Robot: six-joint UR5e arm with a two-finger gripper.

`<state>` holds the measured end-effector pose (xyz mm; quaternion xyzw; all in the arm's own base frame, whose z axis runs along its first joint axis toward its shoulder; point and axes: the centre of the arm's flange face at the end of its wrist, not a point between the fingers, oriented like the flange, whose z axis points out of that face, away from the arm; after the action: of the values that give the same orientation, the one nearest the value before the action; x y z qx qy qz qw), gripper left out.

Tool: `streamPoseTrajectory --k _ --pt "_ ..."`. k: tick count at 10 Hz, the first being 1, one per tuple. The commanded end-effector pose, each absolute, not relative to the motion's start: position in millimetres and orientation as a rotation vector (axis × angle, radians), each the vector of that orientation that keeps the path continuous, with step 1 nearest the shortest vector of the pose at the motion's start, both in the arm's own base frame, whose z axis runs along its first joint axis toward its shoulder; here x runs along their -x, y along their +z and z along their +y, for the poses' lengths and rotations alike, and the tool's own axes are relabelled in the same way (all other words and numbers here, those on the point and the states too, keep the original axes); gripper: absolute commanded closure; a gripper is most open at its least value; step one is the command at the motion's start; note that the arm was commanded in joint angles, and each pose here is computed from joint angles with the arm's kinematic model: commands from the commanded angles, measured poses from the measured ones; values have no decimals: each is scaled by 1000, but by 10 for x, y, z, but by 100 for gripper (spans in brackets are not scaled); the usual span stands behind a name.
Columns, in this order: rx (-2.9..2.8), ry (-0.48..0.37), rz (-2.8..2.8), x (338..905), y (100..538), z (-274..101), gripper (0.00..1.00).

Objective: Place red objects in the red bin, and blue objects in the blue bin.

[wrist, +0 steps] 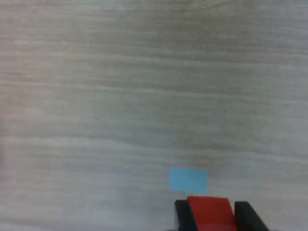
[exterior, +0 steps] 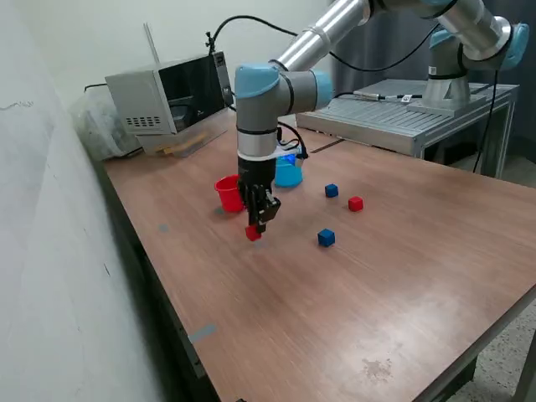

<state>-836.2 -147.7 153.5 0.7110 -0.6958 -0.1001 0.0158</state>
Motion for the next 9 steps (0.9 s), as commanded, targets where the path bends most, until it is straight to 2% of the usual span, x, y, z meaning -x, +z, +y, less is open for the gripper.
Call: streamPoseTrajectory --k 1,2,4,6,9 --pt "-2187 -357 -2145 8101 2225 -1481 100" --pt "-2191 -359 -2146 8013 2328 -1463 100" --pt "-2172 -349 -2189 7854 2442 -1180 100" --pt "-2090 -360 -2286 7865 2509 -445 100" --pt "-2037 -356 -2354 7883 2455 293 100"
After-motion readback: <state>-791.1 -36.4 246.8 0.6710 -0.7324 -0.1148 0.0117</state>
